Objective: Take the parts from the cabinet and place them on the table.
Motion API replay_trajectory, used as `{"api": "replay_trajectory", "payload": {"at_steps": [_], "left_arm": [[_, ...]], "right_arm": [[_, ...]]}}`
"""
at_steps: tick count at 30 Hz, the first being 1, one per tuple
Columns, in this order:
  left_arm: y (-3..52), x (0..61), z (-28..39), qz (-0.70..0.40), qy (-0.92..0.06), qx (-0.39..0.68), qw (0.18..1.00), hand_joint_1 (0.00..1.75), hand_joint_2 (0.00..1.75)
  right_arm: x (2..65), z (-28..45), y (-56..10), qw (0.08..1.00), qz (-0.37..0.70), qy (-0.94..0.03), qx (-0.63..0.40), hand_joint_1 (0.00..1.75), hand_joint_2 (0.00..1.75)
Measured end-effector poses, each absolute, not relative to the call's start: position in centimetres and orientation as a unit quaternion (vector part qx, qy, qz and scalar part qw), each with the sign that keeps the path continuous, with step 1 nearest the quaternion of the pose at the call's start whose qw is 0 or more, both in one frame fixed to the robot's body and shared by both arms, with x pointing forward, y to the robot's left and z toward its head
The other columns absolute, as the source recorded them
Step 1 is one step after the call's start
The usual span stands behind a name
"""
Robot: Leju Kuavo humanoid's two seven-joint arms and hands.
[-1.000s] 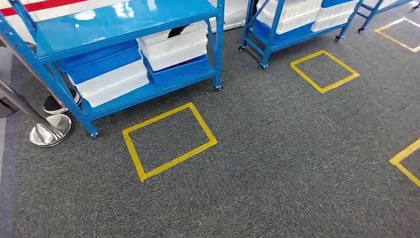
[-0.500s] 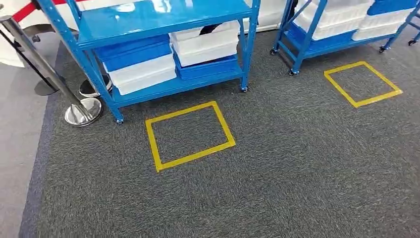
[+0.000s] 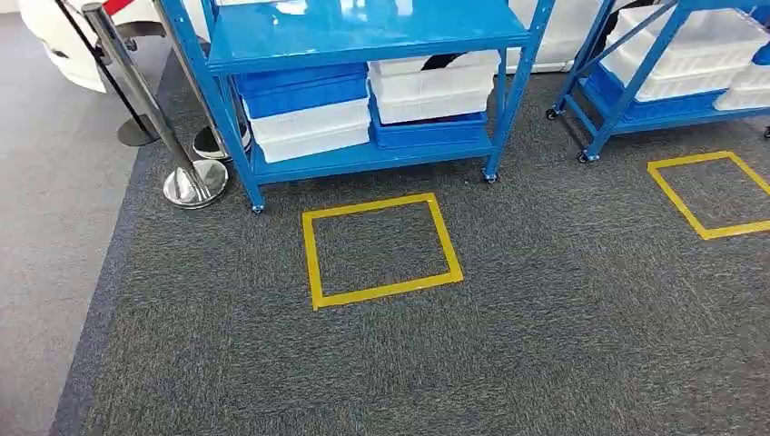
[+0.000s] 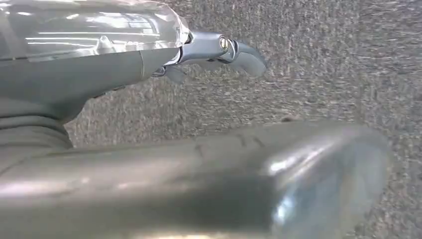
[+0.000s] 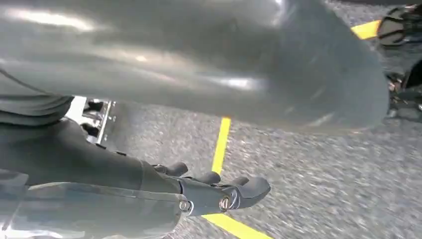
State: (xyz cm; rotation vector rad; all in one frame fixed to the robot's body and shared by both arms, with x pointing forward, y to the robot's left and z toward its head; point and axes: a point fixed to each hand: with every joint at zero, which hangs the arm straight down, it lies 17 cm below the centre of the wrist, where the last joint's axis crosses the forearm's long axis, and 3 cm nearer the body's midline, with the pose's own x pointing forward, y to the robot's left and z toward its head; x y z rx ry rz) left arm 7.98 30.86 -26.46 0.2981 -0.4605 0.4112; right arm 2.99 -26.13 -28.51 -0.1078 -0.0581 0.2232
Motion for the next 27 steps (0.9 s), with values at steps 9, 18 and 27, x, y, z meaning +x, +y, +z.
{"api": "replay_trajectory", "payload": {"at_steps": [9,18,27], "left_arm": [[31.00,8.01,-26.48,0.210,-0.222,0.150,0.940,0.00,0.00],[31.18,7.37,-26.59,0.214,-0.215,0.153,0.941,0.00,0.00],[31.00,7.30,-26.65,0.211,-0.213,0.149,0.942,0.00,0.00]], "right_arm": [[3.30,-28.48,-25.92,0.992,0.111,-0.029,-0.051,0.00,0.00],[3.44,-28.44,-25.41,0.992,0.111,-0.029,-0.046,0.00,0.00],[3.51,-28.42,-25.38,0.993,0.111,-0.027,-0.041,0.00,0.00]]}}
